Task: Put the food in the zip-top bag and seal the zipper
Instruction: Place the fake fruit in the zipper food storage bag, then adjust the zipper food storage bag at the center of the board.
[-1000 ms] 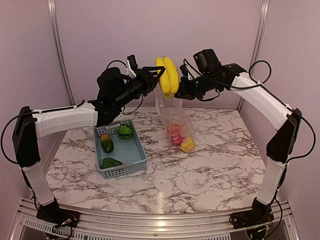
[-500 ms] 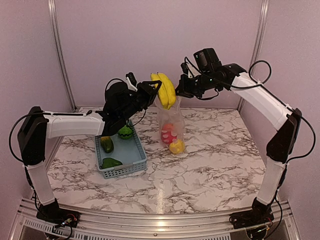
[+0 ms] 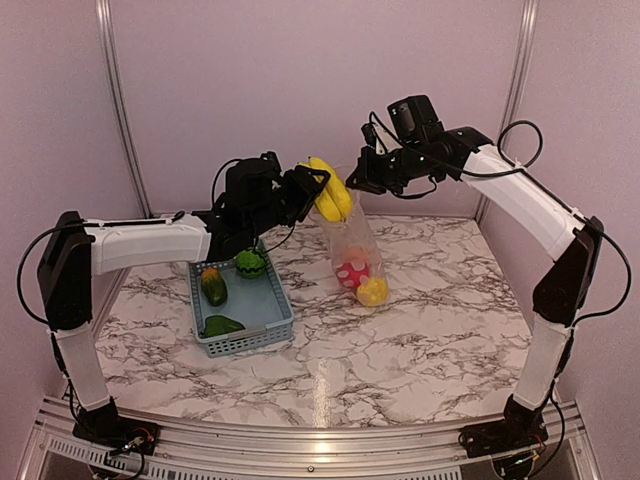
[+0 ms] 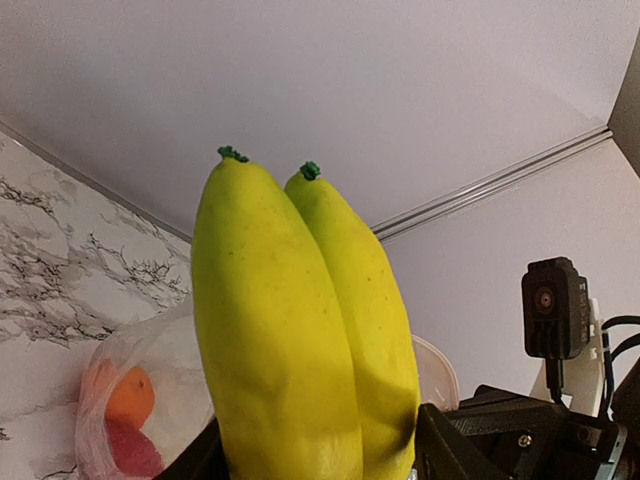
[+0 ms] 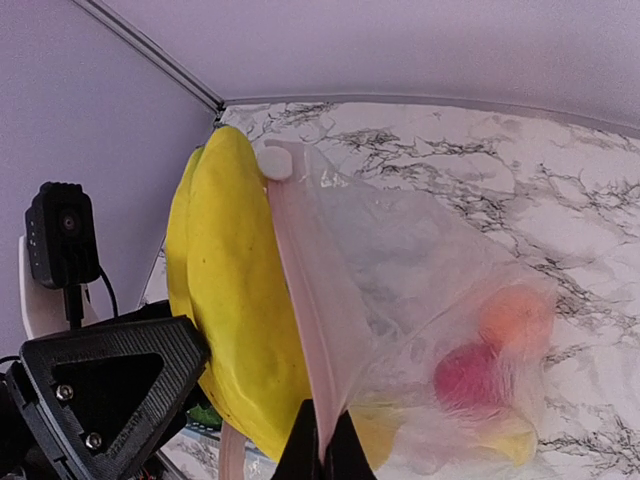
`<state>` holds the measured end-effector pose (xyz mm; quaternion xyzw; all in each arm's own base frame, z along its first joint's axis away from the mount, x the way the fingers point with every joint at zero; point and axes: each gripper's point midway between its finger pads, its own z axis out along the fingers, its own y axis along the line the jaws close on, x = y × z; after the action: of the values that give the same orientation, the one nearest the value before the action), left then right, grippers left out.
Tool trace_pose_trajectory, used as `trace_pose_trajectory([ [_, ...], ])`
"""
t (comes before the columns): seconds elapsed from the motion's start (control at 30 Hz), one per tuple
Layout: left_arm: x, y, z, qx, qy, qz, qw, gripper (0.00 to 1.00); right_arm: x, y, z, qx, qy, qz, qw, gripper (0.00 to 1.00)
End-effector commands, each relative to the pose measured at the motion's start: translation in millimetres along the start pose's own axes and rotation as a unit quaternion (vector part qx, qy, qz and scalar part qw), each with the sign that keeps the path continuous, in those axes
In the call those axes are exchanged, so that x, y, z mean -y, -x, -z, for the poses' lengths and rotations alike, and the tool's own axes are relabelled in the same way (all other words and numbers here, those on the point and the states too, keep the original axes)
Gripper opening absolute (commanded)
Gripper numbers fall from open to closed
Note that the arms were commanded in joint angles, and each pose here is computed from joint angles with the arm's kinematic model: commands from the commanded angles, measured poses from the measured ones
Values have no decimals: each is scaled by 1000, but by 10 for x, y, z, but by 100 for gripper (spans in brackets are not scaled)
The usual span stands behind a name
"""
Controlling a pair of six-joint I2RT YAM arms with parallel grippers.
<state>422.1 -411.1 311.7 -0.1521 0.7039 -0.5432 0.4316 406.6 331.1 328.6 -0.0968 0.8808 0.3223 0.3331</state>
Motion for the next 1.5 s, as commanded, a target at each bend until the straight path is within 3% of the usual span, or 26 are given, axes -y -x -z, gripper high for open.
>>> trace_pose_trajectory([
  [0.0, 413, 108, 69, -1, -28, -62, 998, 60, -120, 183, 58, 27, 31, 0, 999, 0],
  [0.27, 745, 155, 230, -2, -39, -155, 987, 61, -14, 188, -5, 26, 25, -5, 999, 0],
  [0.53, 697, 137, 254, -19, 8, -189, 982, 87, 28, 154, -58, 22, 28, -11, 999, 0],
  [0.77, 1117, 350, 386, 1, -23, -217, 976, 90, 31, 196, -15, 27, 28, -9, 999, 0],
  [0.83, 1110, 469, 461, 12, 7, -236, 972, 88, 39, 189, -10, 27, 27, -9, 999, 0],
  [0.93, 694, 471, 602, -15, 112, -262, 958, 78, 43, 187, 6, 28, 26, -10, 999, 0],
  [1.13, -99, 30, 758, -144, 227, -255, 929, 67, 63, 142, -10, 23, 24, -7, 999, 0],
  [1.23, -284, -111, 738, -173, 240, -246, 923, 64, 68, 108, -44, 17, 27, -8, 999, 0],
  [1.47, -346, -98, 574, -172, 226, -217, 934, 61, 27, 6, -136, 0, 32, 0, 999, 0],
])
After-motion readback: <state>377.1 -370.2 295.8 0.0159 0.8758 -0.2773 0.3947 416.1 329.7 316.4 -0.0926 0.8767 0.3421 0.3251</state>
